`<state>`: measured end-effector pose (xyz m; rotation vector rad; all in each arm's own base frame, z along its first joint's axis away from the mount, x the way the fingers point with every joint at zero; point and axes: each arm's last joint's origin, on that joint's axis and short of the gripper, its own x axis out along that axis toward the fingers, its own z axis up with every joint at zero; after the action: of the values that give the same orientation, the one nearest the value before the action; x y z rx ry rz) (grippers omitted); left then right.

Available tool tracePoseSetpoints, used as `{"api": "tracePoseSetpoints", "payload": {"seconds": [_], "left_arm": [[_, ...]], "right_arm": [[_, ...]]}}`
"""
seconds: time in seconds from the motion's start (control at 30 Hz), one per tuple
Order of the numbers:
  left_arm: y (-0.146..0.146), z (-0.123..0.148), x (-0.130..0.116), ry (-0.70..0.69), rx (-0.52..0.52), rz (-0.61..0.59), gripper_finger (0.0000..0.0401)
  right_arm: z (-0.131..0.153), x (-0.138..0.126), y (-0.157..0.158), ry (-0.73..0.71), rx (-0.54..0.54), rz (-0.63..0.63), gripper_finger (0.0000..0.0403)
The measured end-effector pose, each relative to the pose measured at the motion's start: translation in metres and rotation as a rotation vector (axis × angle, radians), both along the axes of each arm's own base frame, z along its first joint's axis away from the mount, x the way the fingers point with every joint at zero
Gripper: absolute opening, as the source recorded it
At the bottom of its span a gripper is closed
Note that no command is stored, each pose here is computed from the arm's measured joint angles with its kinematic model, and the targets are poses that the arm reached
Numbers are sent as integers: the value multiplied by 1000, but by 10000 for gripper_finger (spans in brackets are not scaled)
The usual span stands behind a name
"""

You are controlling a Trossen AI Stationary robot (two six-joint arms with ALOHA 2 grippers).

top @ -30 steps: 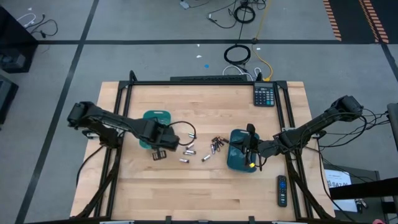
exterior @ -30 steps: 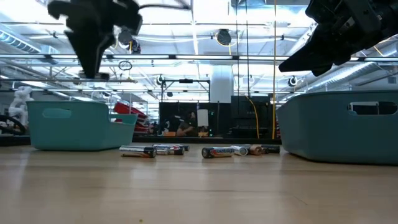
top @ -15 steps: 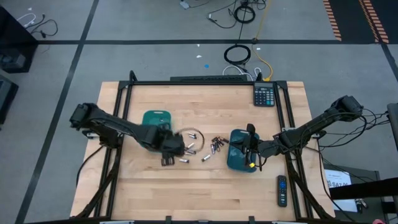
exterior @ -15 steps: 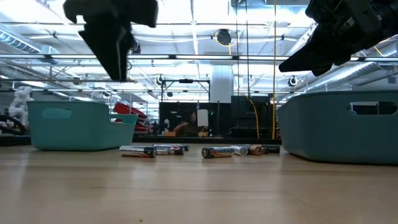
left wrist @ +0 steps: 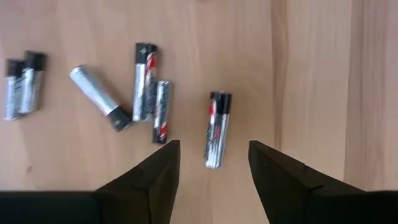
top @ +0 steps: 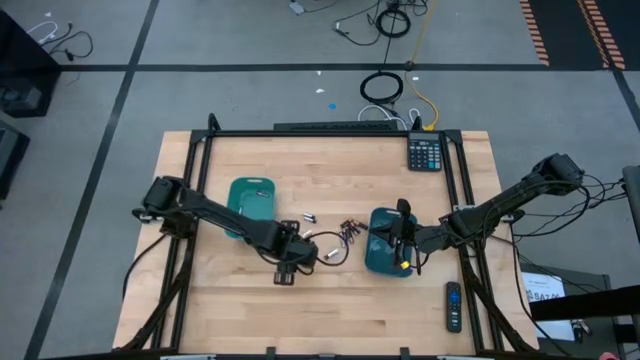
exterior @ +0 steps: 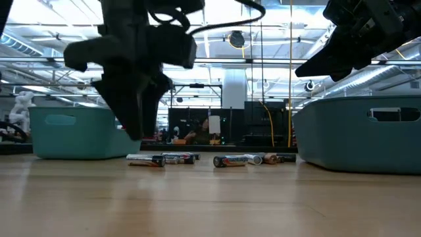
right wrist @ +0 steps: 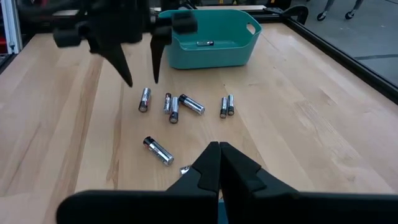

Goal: Sort batteries
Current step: Put the silver battery into the green bin

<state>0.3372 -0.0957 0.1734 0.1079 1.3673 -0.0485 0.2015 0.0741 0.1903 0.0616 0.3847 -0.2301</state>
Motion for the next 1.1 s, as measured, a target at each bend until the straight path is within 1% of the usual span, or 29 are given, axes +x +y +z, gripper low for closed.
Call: {"api": "tracePoseSetpoints", "payload": {"seconds": [0.23, 0.33, 0.47, 0.6, 0.63, 0.7, 0.9, 1.03, 1.1], "left_arm": [[-2, -24, 7, 49, 6, -24, 172], [-2, -32, 9, 66, 11, -25, 154], [-3, -35, 9, 73, 13, -34, 115], [-3, -34, 10, 62, 19, -32, 54], [-3, -34, 10, 58, 27, -31, 44], [-2, -34, 10, 55, 37, -29, 44], [0, -24, 7, 31, 74, -7, 44], [6, 5, 0, -18, 106, 50, 44], [12, 21, -8, -20, 123, 88, 44]], "right_arm": [[0, 0, 0, 1, 0, 0, 0], [0, 0, 0, 1, 0, 0, 0], [0, 0, 0, 1, -1, 0, 0], [0, 0, 0, 2, -1, 0, 0], [0, 0, 0, 2, -1, 0, 0], [0, 0, 0, 3, -1, 0, 0], [0, 0, 0, 3, -1, 0, 0], [0, 0, 0, 3, -1, 0, 0], [0, 0, 0, 3, 1, -1, 0]]}}
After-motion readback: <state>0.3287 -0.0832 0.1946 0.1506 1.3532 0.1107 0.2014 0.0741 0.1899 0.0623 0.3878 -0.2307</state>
